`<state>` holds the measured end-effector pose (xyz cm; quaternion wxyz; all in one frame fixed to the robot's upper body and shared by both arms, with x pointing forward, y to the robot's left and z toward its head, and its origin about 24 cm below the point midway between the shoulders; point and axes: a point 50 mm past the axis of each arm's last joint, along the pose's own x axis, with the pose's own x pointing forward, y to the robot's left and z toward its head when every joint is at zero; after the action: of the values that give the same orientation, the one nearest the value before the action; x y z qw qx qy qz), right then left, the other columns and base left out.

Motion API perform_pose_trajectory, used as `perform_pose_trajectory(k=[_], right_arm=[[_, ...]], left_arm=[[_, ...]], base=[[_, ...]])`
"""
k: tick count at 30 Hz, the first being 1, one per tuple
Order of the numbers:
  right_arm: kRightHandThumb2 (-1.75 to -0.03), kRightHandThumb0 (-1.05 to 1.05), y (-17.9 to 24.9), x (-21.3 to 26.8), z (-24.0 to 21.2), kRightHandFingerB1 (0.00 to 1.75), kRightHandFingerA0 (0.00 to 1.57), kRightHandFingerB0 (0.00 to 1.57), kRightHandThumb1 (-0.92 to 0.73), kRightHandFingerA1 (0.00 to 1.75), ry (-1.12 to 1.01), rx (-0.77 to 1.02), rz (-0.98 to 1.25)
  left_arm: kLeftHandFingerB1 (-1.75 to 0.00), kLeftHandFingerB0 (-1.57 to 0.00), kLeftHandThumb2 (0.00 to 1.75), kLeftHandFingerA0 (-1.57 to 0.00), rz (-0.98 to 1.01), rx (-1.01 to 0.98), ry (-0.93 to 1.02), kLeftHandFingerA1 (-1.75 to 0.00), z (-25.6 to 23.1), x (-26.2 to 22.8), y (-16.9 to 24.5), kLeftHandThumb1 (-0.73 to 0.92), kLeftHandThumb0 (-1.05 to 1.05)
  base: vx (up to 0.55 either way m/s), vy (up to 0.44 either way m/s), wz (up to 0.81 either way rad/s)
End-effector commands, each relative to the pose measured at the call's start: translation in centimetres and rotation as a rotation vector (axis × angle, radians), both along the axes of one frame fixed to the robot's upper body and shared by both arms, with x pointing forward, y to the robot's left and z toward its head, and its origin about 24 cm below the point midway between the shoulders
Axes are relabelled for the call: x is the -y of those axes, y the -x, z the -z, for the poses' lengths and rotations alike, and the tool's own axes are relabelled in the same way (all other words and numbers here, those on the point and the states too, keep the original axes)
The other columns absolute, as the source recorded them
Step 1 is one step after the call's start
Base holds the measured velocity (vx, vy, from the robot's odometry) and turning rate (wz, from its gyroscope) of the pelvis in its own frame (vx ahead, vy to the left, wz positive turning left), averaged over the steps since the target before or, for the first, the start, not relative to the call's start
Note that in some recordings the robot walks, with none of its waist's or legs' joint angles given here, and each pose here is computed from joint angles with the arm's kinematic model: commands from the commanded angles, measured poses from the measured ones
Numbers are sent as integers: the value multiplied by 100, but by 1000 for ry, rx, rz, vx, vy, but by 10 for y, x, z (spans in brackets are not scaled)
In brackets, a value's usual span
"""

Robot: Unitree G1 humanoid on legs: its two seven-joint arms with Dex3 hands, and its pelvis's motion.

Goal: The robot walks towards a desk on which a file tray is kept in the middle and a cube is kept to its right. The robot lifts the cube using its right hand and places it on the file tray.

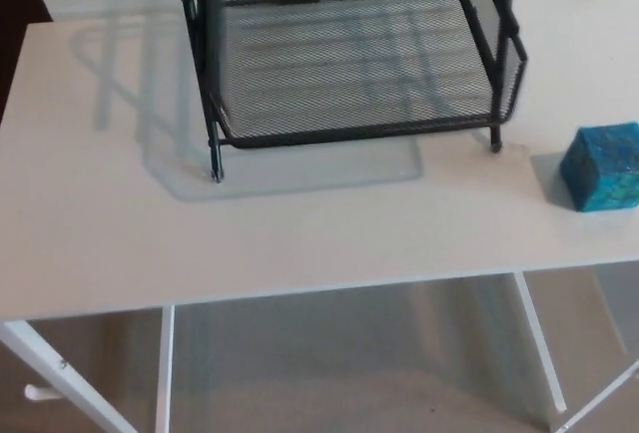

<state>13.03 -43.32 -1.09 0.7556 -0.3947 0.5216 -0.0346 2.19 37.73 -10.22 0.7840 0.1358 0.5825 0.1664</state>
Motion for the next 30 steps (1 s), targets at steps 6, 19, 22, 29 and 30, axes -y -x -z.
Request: perform_pose_trajectory(k=[6, 19, 22, 29, 30], right_arm=[[-96, -30, 0, 6, -1, 47, 3, 0, -45, 51, -131, 106, 153], [-92, -42, -11, 8, -10, 43, 66, 0, -45, 68, -125, 159, 176], [-77, -55, -6, 9, -14, 37, 37, 11, -53, 54, -140, 203, 144], [-93, -43, -4, 7, -11, 44, 72, 2, -46, 72, -59, 106, 113], [-93, -43, -5, 8, -12, 44, 72, 2, -46, 72, -58, 109, 114]], left_arm=[[-77, -30, 73, -32, -1, 45, -19, -85, -7, -8, -8, 66, -79], [-70, -26, 105, -28, -20, 91, -2, -73, -9, -11, -20, 51, -83], [-67, -19, 106, -26, -83, 144, 17, -73, -11, -11, -24, 50, -78], [-64, -14, 106, -37, -108, 161, -10, -76, -14, -15, -24, 53, -79], [-64, -14, 106, -37, -107, 165, -9, -76, -14, -15, -26, 53, -79]], base=[[148, 113, 1], [46, -161, 3], [12, 18, -3], [36, 158, -8], [91, 315, -11]])
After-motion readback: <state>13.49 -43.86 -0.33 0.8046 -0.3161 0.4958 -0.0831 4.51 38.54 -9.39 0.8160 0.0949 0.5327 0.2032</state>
